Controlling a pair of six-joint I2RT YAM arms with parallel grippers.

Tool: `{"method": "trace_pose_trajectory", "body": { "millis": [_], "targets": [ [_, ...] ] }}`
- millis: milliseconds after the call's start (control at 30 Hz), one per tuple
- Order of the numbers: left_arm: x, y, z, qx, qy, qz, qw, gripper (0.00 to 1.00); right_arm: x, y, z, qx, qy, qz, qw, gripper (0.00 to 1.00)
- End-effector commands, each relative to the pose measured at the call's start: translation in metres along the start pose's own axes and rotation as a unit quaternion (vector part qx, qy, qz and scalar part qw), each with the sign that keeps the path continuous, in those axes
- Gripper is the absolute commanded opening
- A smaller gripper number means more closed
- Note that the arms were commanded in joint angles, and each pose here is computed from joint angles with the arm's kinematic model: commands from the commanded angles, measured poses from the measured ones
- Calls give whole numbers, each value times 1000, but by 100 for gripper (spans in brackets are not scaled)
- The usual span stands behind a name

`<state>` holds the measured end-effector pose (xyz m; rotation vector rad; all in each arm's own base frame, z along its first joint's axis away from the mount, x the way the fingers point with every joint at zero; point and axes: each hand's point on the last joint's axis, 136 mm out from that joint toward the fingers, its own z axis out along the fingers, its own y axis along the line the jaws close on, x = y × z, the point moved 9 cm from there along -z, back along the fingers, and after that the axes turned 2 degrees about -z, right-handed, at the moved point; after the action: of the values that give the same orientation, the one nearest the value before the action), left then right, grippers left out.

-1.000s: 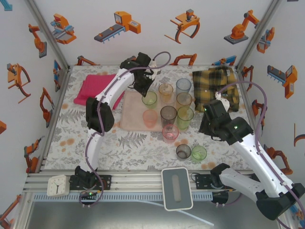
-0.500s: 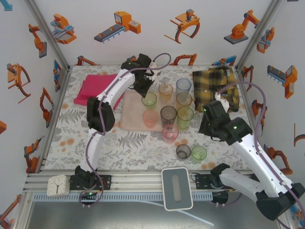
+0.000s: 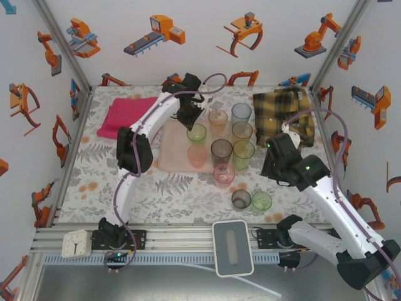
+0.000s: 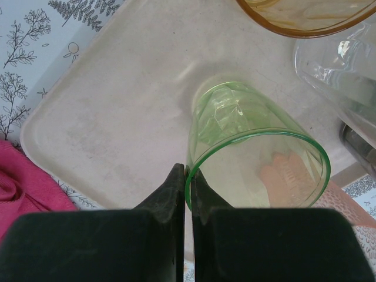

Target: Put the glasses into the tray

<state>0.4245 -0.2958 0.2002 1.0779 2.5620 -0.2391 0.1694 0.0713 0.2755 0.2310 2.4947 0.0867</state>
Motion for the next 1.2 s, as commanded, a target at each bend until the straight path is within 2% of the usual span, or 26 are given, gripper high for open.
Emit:
{"method": "trace_pose_trajectory", "body": {
  "millis": [0, 500, 767, 967, 1167],
  "targets": [
    [3, -1, 4, 0, 13, 10, 1000, 10, -1, 0, 0, -6, -6, 1, 1000, 42],
    [1, -4, 5, 3, 13, 15, 1000, 20, -1, 0, 0, -9, -7, 3, 1000, 42],
    [0, -4, 3, -1, 10, 16, 1000, 29, -2, 0, 0, -10, -7, 2, 1000, 42],
    [-3, -2, -8, -14, 0, 22, 1000, 32, -3, 1, -1, -11, -10, 2, 1000, 42],
    [-9, 1, -38, -28, -29, 22, 999, 39, -6, 1, -4, -12, -16, 2, 1000, 42]
  ]
}}
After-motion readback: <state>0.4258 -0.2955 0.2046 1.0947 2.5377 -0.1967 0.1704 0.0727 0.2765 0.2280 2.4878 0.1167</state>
